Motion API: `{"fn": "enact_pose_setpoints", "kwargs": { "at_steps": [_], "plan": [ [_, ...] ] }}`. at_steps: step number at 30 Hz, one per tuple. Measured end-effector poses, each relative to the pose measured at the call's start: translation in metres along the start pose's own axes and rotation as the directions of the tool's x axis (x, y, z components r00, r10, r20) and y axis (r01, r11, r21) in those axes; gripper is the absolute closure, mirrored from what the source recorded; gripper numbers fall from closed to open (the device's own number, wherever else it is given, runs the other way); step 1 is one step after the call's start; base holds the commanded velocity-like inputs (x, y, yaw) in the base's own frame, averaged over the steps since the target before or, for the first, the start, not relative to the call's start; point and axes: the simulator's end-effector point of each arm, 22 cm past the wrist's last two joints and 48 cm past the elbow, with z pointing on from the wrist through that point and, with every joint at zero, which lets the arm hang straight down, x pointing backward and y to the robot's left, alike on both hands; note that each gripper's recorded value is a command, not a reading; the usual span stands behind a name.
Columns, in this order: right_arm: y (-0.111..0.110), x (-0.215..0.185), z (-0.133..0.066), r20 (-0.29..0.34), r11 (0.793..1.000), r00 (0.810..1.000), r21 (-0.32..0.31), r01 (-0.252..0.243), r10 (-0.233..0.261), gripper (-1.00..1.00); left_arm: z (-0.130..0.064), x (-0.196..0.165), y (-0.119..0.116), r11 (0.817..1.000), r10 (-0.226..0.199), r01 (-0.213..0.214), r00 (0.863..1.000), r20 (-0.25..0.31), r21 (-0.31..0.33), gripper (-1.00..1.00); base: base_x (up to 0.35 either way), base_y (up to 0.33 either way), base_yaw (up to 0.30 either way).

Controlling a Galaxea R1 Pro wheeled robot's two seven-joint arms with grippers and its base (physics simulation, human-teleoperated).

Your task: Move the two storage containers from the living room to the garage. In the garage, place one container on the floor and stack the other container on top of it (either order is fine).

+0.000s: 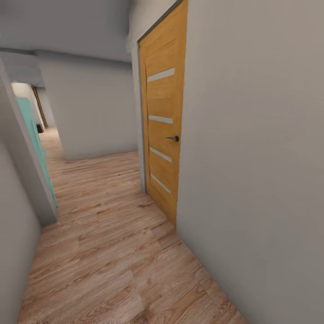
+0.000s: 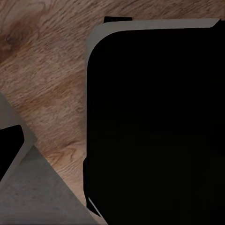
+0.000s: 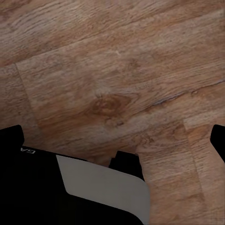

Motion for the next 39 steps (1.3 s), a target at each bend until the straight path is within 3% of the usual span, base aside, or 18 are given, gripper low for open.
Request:
{"fn": "enact_pose_setpoints", "kwargs": {
  "at_steps": [16,23,28,34,39],
  "plan": [
    [-0.002,0.0,0.0,0.001,1.0,1.0,0.003,-0.005,0.005,-1.0,0.0,0.0,0.0,1.0,0.0,0.0,1.0,0.0,0.0,-1.0,0.0,0.0,0.267],
    [-0.004,0.002,0.0,-0.003,1.0,1.0,0.007,-0.005,0.005,-1.0,0.0,0.0,0.0,1.0,0.0,0.0,1.0,0.0,0.0,-1.0,0.0,0.0,0.073],
    [-0.006,0.053,-0.005,-0.065,1.0,0.998,0.016,-0.005,0.006,-1.0,0.0,0.0,0.0,1.0,0.0,0.0,1.0,0.0,0.0,-1.0,0.0,0.0,0.005],
    [-0.036,0.08,-0.011,-0.091,0.998,0.996,0.057,-0.007,0.012,-1.0,0.0,0.0,0.0,1.0,0.0,0.0,1.0,0.0,0.0,-1.0,0.0,0.0,0.0],
    [-0.044,0.083,-0.012,-0.093,0.998,0.996,0.067,-0.007,0.013,-1.0,0.0,0.0,0.0,1.0,0.0,0.0,1.0,0.0,-0.001,-1.0,0.0,0.0,0.0]
  ]
}}
